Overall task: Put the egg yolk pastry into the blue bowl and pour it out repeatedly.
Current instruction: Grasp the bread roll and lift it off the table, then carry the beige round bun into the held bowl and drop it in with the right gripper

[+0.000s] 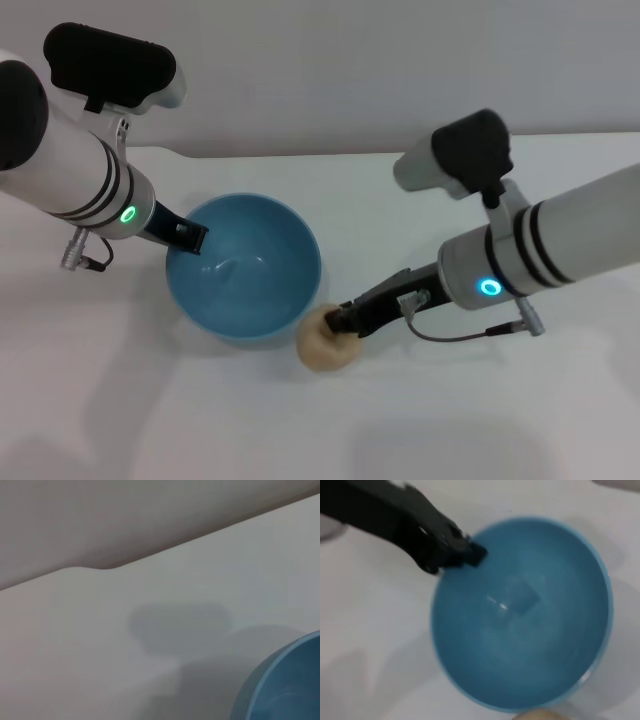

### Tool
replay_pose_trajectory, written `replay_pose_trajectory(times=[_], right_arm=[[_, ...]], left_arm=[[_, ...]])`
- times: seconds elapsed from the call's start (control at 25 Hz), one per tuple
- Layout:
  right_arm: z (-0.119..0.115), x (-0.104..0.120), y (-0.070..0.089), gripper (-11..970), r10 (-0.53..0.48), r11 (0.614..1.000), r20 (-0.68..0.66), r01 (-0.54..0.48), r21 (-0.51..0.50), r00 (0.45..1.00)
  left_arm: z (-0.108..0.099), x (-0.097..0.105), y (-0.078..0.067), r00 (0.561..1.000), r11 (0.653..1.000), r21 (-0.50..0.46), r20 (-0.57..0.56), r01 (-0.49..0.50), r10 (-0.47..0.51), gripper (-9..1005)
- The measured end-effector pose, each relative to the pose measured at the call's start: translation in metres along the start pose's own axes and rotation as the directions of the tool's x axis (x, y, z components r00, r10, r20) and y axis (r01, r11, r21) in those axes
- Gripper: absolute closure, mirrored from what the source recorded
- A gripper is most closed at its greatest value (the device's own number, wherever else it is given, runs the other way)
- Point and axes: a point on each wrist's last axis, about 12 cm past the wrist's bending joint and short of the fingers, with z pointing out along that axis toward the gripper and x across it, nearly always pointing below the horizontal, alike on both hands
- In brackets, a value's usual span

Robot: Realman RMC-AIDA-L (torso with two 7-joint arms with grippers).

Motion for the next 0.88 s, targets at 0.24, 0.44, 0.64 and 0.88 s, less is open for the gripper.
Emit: replay_pose_trajectory(times=[0.24, 0.44, 0.64, 0.88], right_arm=[[-0.036, -0.022, 0.012, 892, -0.042, 0.998, 0.119, 0.047, -0.035, 0.992], [-0.064, -0.042, 0.012, 900, -0.064, 0.998, 0.234, 0.068, -0.01, 0.97], [-0.056, -0.05, 0.012, 901, -0.075, 0.997, 0.217, 0.08, -0.013, 0.973], [-0.04, -0.05, 0.008, 903, -0.065, 0.997, 0.174, 0.069, -0.019, 0.983]], left_arm=[[0.001, 0.002, -0.002, 1.0, 1.0, 0.0, -0.019, -0.012, 0.012, 993], [0.0, 0.004, -0.008, 0.998, 0.999, 0.002, -0.054, -0.035, 0.035, 993], [-0.001, 0.003, -0.023, 0.994, 0.997, 0.039, -0.085, -0.072, 0.075, 993], [-0.003, -0.002, -0.038, 0.99, 0.991, 0.075, -0.08, -0.11, 0.116, 993]])
